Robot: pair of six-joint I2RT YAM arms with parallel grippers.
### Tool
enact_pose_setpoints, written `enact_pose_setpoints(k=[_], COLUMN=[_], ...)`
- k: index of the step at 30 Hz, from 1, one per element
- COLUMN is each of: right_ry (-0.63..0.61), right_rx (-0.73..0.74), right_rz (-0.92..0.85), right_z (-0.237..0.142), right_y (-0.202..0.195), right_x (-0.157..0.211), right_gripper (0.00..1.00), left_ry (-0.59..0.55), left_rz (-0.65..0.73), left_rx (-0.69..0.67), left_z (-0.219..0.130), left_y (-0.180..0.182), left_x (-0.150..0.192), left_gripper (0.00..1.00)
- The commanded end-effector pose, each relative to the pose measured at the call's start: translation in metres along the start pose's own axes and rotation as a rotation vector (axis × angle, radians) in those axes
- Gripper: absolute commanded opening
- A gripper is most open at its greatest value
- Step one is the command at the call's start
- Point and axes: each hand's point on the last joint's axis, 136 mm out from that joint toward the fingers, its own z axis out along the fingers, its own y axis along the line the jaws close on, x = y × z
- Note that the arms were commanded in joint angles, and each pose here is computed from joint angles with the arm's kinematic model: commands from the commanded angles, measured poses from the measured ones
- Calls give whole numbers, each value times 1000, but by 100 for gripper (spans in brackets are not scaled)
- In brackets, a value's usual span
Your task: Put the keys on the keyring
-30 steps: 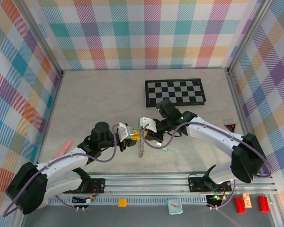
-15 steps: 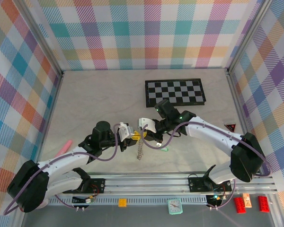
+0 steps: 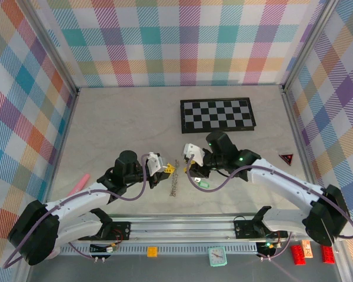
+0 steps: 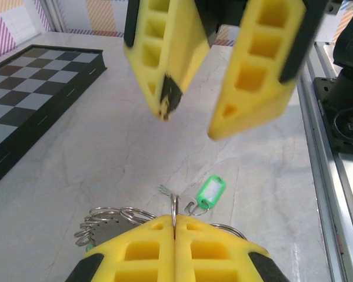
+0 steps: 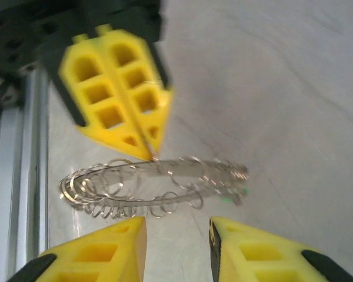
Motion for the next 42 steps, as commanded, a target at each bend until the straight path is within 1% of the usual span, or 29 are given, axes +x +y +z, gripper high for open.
enact_pose_setpoints(k=[1,4,6,9,11,16,20,23,25,35,42], right_ry=[56,207,322,470,512,544,563,565,597,760,818], right_rx=[157,250,276,260,260,266,290,249,256,362,413], right_rz=[403,658,752,847,897,972,985,969,948,817,763], right_z=[-3,-3,-3,1,3,11,24,40,47,58,62], right_y=[-23,-27,-22,-9,-4,-1,-10,-10,-10,-10,-13], right_x=[23,62,87,114,122,133,134,129,133,150,157], right_gripper=[34,34,34,34,35,39,41,41,41,41,38], left_ry=[-41,-40,-41,-41,-42,-43,-44,-40,-38,-29,-31], left_rz=[64,68,69,71,69,69,70,68,68,69,72], left_rx=[-25,-24,-26,-37,-40,-49,-52,-49,-51,-51,-49], left_z=[-1,-1,-1,-1,-2,-4,-4,-4,-5,-6,-6], left_y=[3,2,3,4,4,4,4,4,4,2,1], left_x=[-19,-19,-19,-20,-21,-22,-22,-21,-20,-17,-18], left_gripper=[0,0,0,0,0,0,0,0,0,0,0])
